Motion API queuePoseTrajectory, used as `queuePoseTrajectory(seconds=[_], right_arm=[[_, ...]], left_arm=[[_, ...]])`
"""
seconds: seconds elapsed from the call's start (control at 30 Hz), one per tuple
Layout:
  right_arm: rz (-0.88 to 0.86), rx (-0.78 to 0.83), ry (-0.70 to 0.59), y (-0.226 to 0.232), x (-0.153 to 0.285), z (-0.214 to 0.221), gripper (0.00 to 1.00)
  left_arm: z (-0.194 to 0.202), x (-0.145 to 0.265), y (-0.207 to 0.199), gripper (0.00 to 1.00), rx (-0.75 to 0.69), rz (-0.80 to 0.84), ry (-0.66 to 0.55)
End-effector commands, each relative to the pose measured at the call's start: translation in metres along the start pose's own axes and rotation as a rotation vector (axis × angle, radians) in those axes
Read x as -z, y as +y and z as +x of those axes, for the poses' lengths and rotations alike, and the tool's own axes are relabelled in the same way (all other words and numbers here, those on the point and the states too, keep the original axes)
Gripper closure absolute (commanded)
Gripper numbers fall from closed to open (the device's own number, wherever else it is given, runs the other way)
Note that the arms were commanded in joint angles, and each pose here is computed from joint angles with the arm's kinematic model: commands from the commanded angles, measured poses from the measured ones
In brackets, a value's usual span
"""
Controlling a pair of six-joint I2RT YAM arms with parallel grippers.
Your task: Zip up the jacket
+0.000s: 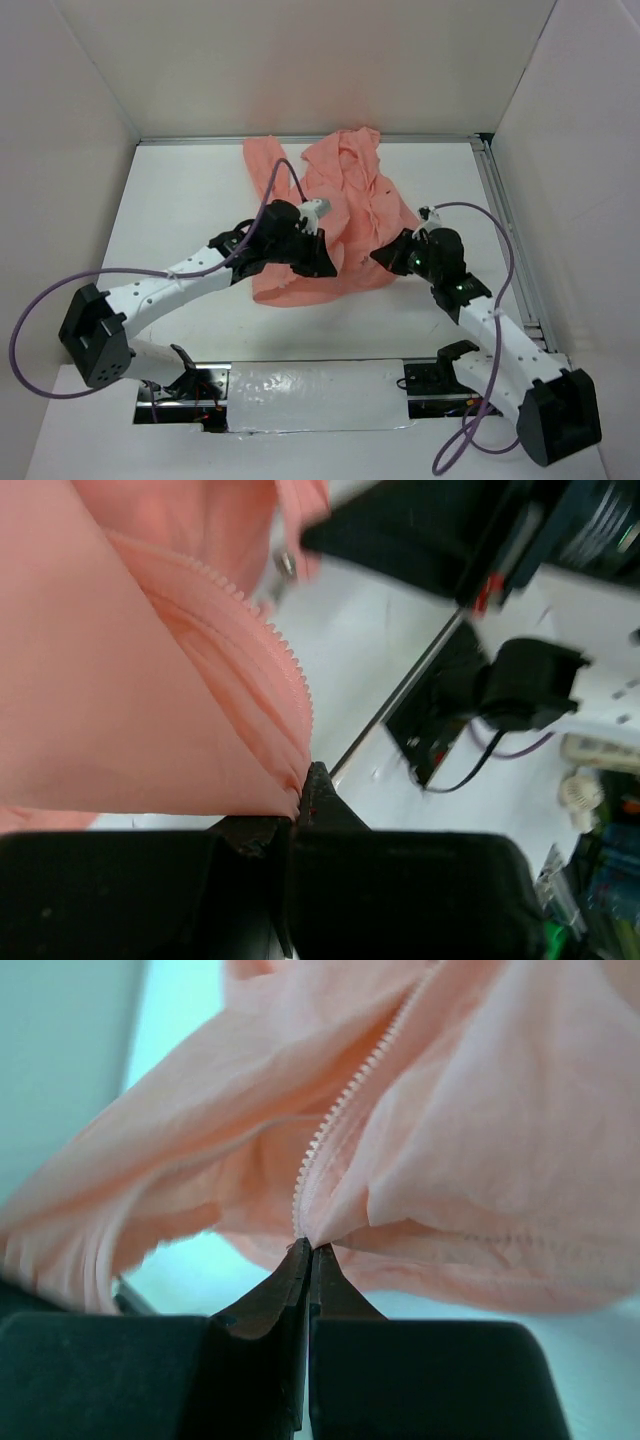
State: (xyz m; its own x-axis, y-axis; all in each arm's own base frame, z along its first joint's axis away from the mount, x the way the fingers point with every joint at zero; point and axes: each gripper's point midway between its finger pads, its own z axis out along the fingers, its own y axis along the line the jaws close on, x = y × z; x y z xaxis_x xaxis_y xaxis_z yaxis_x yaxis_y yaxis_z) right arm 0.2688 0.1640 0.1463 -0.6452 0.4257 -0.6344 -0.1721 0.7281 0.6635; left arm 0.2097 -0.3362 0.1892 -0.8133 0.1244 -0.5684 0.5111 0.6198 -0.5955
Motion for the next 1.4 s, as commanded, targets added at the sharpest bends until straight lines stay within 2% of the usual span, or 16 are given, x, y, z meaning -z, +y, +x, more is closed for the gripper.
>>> queuePoseTrajectory(seconds=[0.0,0.1,0.23,0.37,0.63,0.83,1.0,1.37], right_arm=[[-0.254,0.05,-0.055,0.046,0.022,-0.004,1.0],[-0.408,0.075,-0.117,0.072,0.041,-0.006,1.0],[-0.537,0.127,-0.179,0.101,0.059,-0.011,1.0],[-0.606,0.112,-0.219,0.121,0.066,-0.017,1.0],[-0.647,0.047,-0.281,0.138,0.066,-0.03,1.0],[-0.649,0.041,-0.251,0.146,0.062,-0.031,1.0],[-0.661,0.001,-0.282,0.147,0.065,-0.037,1.0],[-0.681,-0.078,-0.276,0.156,0.069,-0.044,1.0]], left_arm=[[-0.043,0.022,-0.033,1.0,-0.012,0.191,-0.172],[-0.061,0.035,-0.041,1.0,0.003,0.256,-0.273],[-0.075,0.042,-0.048,1.0,0.037,0.275,-0.338],[-0.081,0.043,-0.05,1.0,0.093,0.272,-0.384],[-0.104,0.064,-0.054,1.0,0.105,0.305,-0.538],[-0.105,0.067,-0.054,1.0,0.083,0.365,-0.523],[-0.102,0.062,-0.048,1.0,0.088,0.393,-0.507],[-0.096,0.063,-0.056,1.0,0.0,0.488,-0.517]])
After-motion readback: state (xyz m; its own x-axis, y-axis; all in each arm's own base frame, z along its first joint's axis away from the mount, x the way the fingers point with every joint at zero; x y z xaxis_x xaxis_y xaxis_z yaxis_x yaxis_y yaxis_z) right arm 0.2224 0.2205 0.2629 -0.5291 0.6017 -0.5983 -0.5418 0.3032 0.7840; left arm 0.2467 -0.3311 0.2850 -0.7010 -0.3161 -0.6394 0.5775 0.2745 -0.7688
